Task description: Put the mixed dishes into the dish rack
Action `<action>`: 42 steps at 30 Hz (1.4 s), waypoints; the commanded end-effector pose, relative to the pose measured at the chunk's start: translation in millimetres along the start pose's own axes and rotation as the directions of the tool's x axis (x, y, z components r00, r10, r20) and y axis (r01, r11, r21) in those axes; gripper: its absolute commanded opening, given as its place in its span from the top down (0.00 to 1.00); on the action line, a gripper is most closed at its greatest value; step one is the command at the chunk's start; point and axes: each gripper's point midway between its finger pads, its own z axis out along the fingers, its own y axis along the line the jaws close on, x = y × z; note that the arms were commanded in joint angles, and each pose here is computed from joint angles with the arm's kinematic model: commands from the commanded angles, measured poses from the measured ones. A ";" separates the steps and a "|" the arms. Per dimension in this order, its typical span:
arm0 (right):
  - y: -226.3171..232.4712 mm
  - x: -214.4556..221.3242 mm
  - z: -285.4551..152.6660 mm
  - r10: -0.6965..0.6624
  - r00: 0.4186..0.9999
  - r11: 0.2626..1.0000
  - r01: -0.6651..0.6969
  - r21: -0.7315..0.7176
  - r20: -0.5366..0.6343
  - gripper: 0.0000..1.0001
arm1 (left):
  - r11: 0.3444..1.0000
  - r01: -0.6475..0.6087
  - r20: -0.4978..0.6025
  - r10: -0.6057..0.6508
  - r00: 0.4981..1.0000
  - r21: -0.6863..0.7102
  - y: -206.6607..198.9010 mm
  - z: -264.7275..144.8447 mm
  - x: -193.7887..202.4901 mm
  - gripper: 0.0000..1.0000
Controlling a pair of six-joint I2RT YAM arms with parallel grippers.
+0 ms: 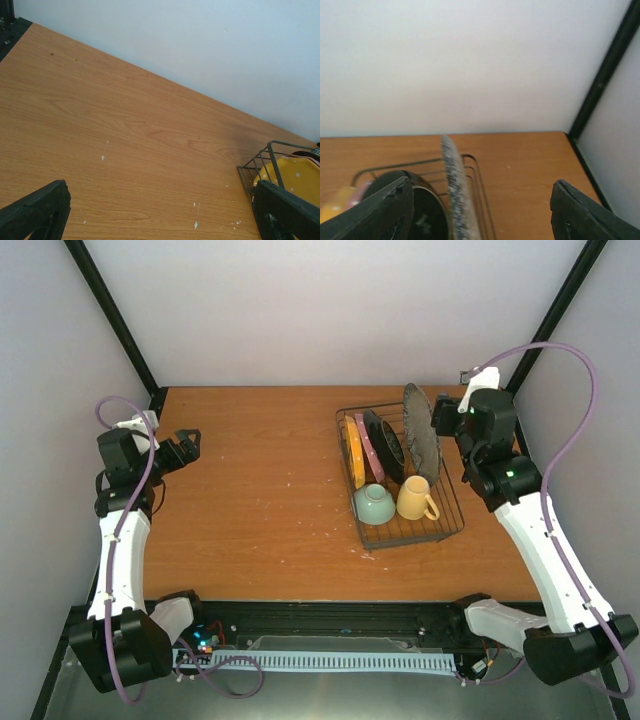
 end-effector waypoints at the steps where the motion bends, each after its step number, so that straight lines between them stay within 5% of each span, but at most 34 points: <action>1: 35.5 -13.7 -12.0 0.048 0.998 0.976 -0.041 -0.216 0.027 0.31 | 0.999 0.003 0.025 -0.004 1.000 0.042 -11.3 -4.3 -7.5 0.00; 5: 86.2 10.6 -3.2 0.032 0.996 0.892 -0.069 -0.447 -0.089 0.84 | 0.999 0.007 0.025 -0.008 1.000 0.043 -10.8 -4.9 -5.9 0.00; 7: 107.6 28.2 4.8 0.016 0.984 0.848 -0.107 -0.520 -0.177 0.97 | 0.999 0.007 0.023 -0.008 1.000 0.044 -10.8 -5.2 -4.6 0.00; 18: 160.0 103.1 34.9 -0.102 0.885 0.760 -0.226 -0.609 -0.455 0.97 | 0.999 0.014 0.007 -0.014 1.000 0.043 -7.8 -3.0 3.4 0.00; 25: 181.5 125.1 42.0 -0.160 0.847 0.744 -0.234 -0.626 -0.507 0.97 | 0.999 0.014 0.004 -0.015 1.000 0.044 -6.7 -0.8 4.7 0.00; 42: 163.4 157.5 74.0 -0.214 0.794 0.878 -0.100 -0.469 -0.569 0.97 | 1.000 0.006 -0.002 -0.006 1.000 0.026 -1.0 3.4 7.3 0.00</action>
